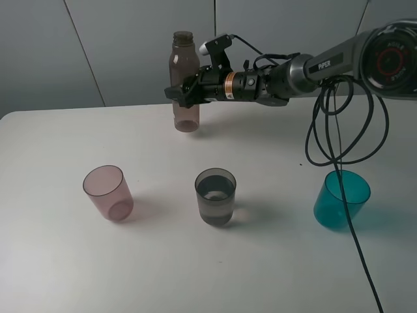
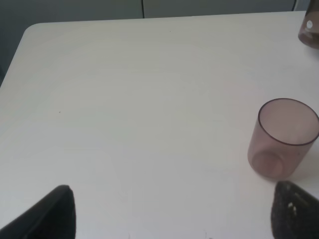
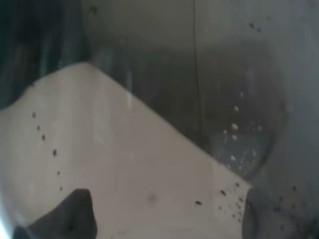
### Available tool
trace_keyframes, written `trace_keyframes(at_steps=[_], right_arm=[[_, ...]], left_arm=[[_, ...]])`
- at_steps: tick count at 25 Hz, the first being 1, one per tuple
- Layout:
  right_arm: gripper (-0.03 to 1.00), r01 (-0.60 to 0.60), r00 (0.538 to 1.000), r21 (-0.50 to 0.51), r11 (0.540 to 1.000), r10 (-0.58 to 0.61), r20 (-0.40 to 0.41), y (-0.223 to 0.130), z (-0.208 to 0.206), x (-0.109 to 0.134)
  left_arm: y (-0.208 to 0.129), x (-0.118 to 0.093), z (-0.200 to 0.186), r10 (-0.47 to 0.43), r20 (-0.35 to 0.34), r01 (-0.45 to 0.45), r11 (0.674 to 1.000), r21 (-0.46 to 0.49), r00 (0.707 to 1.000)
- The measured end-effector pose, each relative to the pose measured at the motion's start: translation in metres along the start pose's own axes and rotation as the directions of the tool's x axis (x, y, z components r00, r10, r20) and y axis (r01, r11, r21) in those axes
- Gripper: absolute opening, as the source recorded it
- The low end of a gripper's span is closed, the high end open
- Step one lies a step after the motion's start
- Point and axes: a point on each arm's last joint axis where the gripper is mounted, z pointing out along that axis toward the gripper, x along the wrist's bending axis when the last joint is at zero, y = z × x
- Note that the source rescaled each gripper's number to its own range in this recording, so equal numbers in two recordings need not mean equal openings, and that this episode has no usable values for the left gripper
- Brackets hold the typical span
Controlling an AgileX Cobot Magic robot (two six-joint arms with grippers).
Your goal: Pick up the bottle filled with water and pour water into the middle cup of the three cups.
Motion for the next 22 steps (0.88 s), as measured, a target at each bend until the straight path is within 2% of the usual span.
trace_keyframes(at_steps=[22], right_arm=[[0.0, 0.004, 0.999, 0.032, 0.999, -0.006, 0.046, -0.018, 0.005, -0.006]], left_arm=[[0.0, 0.0, 0.0, 0.0, 0.0, 0.0, 1.0, 0.0, 1.0]])
